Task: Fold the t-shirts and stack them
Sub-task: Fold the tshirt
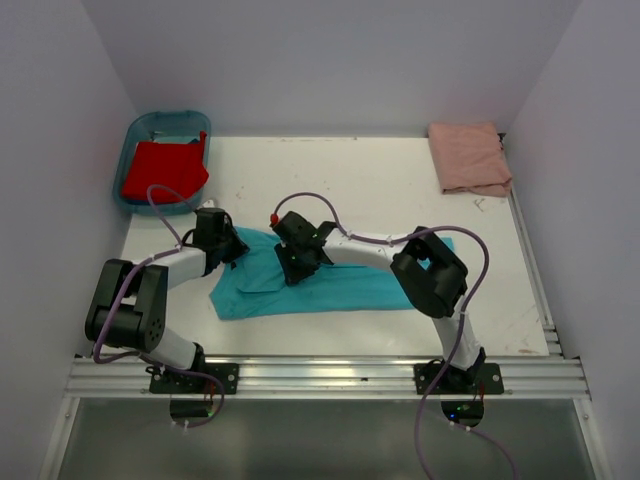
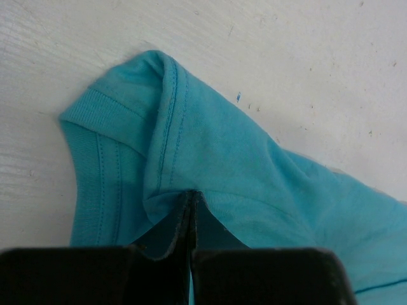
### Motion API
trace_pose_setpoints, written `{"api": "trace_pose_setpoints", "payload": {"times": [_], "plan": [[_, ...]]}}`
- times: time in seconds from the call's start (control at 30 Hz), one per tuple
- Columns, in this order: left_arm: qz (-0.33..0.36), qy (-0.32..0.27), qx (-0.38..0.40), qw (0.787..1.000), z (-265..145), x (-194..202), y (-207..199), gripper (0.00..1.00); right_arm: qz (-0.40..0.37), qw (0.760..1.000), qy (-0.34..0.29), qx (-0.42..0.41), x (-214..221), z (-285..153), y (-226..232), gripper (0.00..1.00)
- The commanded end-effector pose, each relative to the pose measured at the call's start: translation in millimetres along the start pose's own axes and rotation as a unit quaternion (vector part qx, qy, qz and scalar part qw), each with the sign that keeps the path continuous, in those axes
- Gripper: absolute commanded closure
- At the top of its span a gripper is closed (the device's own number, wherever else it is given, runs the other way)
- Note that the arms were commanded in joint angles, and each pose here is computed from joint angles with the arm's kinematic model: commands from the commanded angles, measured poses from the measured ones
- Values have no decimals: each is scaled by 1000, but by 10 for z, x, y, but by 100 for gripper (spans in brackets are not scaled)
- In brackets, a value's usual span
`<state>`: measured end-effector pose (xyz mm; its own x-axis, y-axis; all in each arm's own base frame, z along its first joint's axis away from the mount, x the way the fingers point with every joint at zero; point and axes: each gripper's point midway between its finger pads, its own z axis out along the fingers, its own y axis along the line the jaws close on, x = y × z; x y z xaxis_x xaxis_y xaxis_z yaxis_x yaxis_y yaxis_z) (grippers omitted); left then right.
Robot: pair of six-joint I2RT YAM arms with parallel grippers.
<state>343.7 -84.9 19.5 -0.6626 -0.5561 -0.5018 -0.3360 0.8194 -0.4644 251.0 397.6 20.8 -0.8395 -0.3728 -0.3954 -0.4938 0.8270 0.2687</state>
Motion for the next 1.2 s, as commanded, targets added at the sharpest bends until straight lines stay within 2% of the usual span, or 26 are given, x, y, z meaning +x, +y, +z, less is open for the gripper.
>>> {"api": "trace_pose_setpoints", "payload": {"times": [0.0,0.17,0.4,0.57,0.77,0.83,1.17], "plan": [[1,-24,12,1000,-29,-138,-68,100,-3,1000,-14,4,-100,-42,73,74],[1,-22,15,1000,-26,-130,-76,100,-6,1000,-17,7,-105,-94,105,72],[0,-18,16,1000,-11,-105,-71,100,-16,999,-27,10,-149,-160,171,65],[0,-18,17,1000,-12,-103,-74,100,-16,999,-29,22,-163,-98,153,71],[0,-15,17,1000,-3,-84,-64,100,-15,999,-32,32,-171,-65,129,84],[0,-14,16,1000,0,-80,-61,100,-15,999,-33,33,-170,-65,122,85],[0,-11,16,1000,8,-59,-53,100,-18,999,-27,37,-139,-41,137,65]]}}
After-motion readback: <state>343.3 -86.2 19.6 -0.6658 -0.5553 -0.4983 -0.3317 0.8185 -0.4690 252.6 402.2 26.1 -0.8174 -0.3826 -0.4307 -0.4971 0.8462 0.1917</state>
